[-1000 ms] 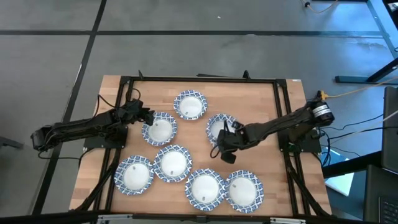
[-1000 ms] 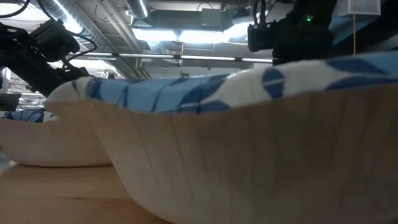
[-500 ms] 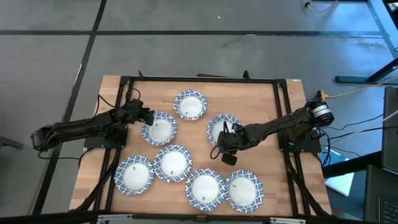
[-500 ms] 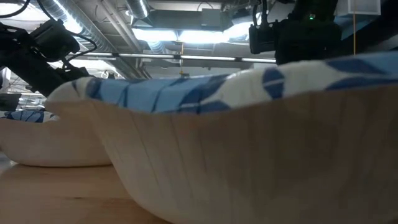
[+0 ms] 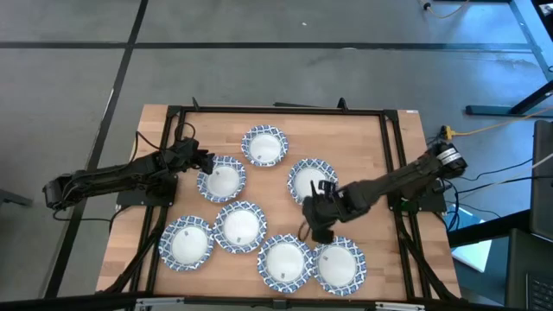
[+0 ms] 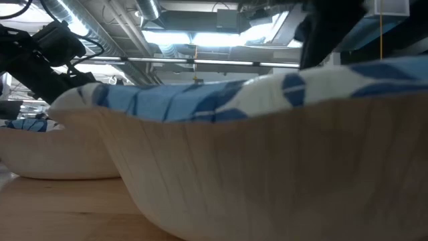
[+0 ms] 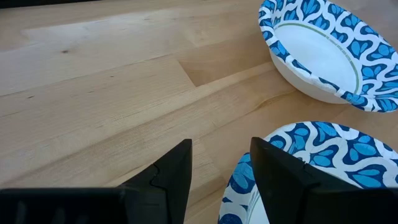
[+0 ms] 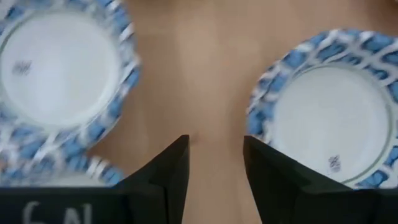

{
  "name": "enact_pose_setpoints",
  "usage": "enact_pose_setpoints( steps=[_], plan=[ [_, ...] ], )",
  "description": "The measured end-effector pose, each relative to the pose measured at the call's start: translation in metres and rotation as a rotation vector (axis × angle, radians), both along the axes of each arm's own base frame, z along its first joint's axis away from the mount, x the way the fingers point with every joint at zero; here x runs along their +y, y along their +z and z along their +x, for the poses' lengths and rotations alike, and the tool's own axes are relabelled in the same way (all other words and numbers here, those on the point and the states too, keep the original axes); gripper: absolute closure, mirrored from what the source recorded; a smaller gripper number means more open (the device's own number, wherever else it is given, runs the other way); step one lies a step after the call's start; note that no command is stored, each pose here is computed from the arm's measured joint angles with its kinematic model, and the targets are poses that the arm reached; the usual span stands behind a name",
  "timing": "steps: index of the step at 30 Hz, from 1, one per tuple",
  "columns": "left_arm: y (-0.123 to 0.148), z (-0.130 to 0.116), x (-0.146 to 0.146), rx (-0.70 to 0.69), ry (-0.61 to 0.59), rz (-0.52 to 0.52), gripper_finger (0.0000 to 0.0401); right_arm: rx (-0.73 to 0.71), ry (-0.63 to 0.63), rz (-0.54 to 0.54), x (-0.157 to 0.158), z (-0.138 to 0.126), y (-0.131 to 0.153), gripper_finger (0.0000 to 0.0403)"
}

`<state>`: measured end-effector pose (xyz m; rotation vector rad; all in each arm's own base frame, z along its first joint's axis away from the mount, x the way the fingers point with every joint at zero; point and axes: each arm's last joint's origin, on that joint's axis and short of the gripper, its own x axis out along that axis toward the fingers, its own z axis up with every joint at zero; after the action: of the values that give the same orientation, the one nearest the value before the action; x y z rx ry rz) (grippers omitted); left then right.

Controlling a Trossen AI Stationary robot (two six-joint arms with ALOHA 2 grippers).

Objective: Nest bowls inside each other
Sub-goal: Stack the white patterned bowl on the white patterned bowl

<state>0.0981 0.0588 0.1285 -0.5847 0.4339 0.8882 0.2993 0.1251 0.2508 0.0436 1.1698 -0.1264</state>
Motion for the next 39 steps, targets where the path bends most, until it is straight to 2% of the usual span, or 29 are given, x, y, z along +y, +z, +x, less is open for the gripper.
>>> enact_pose_setpoints(
  steps=[4, 10, 13, 18, 25, 31, 39],
  plan=[
    [0.000, 0.000, 0.000, 0.000, 0.000, 0.000, 0.0244, 0.031, 0.029, 0.001, 0.025, -0.018, -0.005, 0.0251],
    [0.000, 0.000, 0.000, -0.004, 0.003, -0.004, 0.0244, 0.083, 0.122, -0.072, 0.056, -0.049, -0.020, 0.0251],
    [0.000, 0.000, 0.000, -0.006, 0.000, -0.007, 0.0244, 0.102, 0.092, -0.064, 0.065, -0.062, -0.028, 0.0251],
    [0.000, 0.000, 0.000, -0.006, 0.001, -0.007, 0.0244, 0.128, 0.004, -0.058, 0.070, -0.076, -0.041, 0.0251],
    [0.000, 0.000, 0.000, -0.006, 0.000, -0.008, 0.0244, 0.149, -0.104, -0.032, 0.066, -0.082, -0.055, 0.0251],
    [0.000, 0.000, 0.000, -0.007, -0.001, -0.008, 0.0244, 0.154, -0.098, 0.031, 0.066, -0.082, -0.067, 0.0251],
    [0.000, 0.000, 0.000, -0.006, -0.001, -0.008, 0.0244, 0.164, -0.099, 0.021, 0.062, -0.085, -0.076, 0.0251]
  ],
)
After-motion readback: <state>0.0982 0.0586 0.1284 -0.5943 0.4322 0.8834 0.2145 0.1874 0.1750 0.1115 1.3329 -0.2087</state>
